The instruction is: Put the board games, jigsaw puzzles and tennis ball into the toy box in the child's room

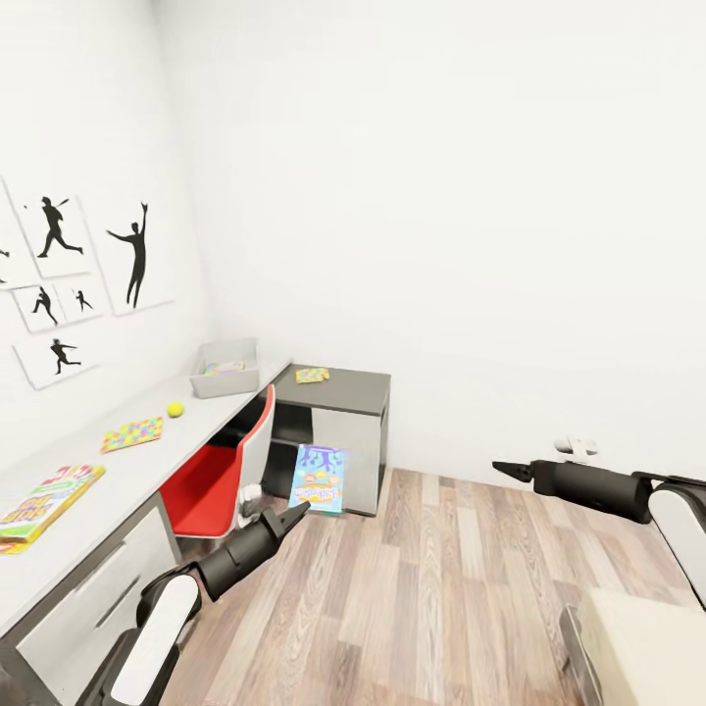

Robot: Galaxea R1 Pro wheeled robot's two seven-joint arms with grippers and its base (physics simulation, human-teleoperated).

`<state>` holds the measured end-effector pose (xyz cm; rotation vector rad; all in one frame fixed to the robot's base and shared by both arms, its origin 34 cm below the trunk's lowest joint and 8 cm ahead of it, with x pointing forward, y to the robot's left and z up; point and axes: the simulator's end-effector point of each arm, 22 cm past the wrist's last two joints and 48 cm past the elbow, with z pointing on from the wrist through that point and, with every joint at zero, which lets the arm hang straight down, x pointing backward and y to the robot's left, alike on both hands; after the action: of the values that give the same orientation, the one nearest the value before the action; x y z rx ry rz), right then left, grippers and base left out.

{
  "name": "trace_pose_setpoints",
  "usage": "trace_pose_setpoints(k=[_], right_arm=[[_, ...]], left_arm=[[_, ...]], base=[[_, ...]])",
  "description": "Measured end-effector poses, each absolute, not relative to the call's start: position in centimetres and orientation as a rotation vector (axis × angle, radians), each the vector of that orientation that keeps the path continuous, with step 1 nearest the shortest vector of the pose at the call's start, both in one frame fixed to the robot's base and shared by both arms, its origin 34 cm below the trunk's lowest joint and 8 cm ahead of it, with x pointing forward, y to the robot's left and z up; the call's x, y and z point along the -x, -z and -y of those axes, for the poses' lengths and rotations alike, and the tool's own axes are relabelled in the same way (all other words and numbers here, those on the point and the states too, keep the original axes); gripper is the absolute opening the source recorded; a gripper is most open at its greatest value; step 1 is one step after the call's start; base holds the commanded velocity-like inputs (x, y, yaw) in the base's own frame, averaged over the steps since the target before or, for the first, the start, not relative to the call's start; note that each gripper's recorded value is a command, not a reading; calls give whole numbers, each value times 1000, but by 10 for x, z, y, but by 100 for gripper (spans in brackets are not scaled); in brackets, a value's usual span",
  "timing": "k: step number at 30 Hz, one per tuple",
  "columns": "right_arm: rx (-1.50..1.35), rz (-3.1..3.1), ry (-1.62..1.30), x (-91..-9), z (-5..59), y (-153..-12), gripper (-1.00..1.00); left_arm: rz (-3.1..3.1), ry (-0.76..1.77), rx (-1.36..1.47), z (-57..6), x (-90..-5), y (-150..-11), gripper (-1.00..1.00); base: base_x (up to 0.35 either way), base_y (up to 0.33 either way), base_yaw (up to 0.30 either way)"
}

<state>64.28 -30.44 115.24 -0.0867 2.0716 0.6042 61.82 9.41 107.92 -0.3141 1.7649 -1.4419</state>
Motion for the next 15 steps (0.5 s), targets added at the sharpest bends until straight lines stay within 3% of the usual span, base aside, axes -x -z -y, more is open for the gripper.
trace_pose_setpoints(k=[15], right_arm=[[87, -2072, -603, -637, 305, -1163, 100]], left_arm=[[-1771, 1443, 313, -94, -611, -1088, -100]], base=[[0, 0, 297]])
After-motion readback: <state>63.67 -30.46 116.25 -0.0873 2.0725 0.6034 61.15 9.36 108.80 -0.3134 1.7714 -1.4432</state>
